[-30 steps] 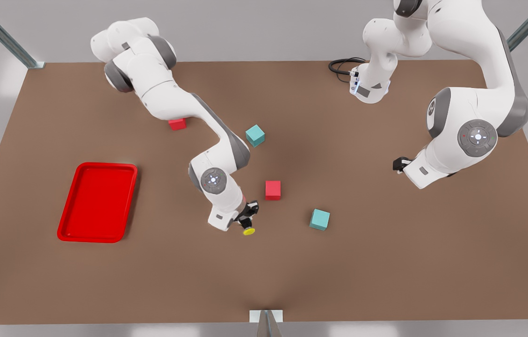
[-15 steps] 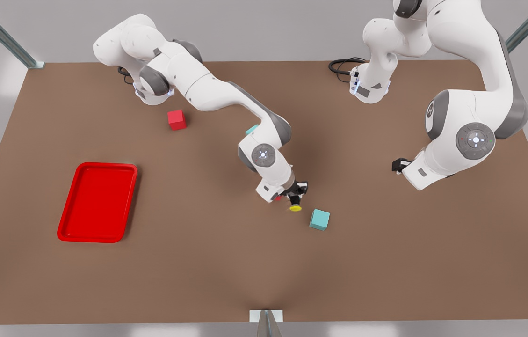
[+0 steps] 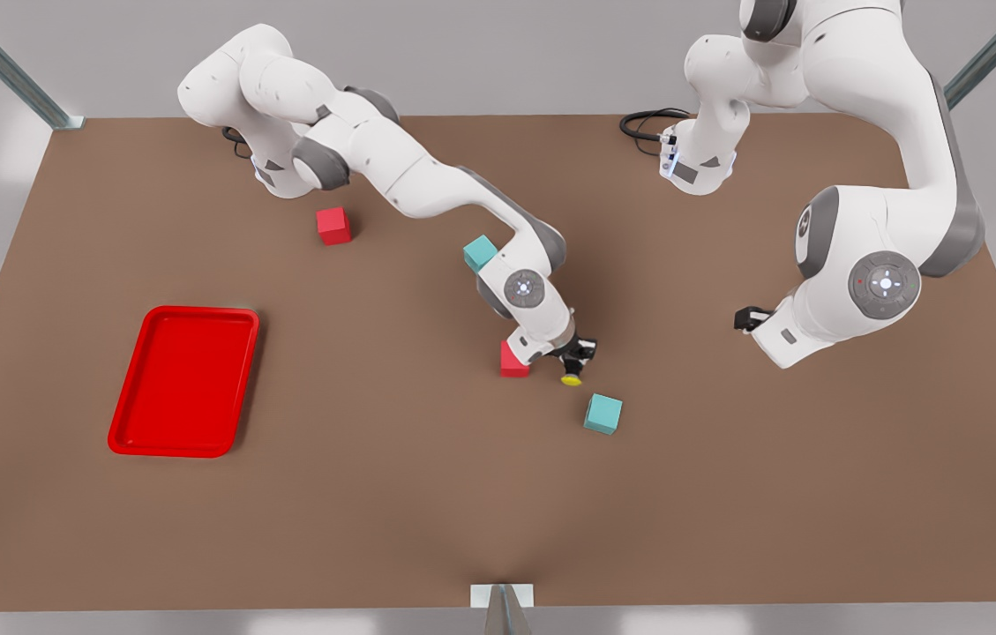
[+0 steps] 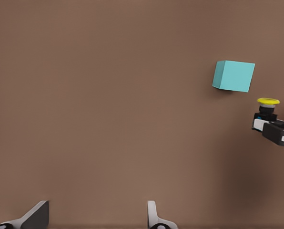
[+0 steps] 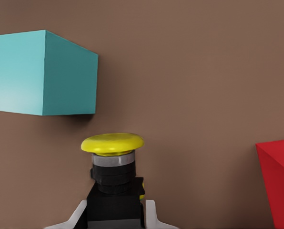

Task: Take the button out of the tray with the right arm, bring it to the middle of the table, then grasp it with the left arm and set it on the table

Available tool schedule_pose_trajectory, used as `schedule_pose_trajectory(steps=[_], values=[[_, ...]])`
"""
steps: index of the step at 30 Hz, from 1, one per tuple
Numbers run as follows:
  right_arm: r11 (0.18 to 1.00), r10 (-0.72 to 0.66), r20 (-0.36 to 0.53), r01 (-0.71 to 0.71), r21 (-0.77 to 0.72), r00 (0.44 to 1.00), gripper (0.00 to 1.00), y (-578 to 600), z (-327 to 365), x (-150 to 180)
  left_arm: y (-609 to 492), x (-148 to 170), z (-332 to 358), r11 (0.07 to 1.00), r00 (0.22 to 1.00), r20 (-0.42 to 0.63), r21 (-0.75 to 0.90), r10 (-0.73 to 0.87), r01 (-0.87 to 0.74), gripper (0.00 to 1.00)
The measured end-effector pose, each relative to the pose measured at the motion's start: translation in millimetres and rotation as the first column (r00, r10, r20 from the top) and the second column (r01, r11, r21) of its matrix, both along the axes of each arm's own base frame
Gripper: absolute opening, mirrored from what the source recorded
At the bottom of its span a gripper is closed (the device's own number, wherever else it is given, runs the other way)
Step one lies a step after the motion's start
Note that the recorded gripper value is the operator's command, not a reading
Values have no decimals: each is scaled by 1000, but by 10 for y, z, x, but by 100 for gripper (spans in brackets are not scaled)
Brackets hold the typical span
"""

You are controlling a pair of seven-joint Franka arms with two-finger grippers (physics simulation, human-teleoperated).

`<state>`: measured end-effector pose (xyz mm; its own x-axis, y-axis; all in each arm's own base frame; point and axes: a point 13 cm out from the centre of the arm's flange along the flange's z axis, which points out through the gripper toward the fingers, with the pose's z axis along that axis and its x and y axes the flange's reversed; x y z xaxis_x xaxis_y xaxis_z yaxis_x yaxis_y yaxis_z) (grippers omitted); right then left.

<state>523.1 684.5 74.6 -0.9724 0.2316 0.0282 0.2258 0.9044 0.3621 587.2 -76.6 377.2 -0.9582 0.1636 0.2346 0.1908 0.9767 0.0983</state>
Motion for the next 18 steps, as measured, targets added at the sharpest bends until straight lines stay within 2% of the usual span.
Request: schedule_pose_trajectory(steps=[8,9,10,11,12,18], values=[[998,-46,-48,45,-39,998,42,-85,-69,-65,-10,1,0,1000,1000,1,-1,-2,2,100],[998,-51,-53,49,-44,997,49,-98,-73,-68,-10,1,0,1000,1000,1,-1,-2,2,100],[997,-55,-58,52,-50,997,65,-111,-80,-75,-10,1,0,1000,1000,1,0,-1,1,100],[997,-59,-63,56,-56,996,88,-121,-88,-83,-9,1,0,1000,1000,1,0,-1,1,100],[996,-64,-66,60,-61,996,100,-135,-94,-84,-9,1,0,1000,1000,1,0,-1,1,100],[993,-93,-49,90,-71,994,100,-209,79,47,-10,-1,-1,1000,1000,0,-1,-1,1,100]])
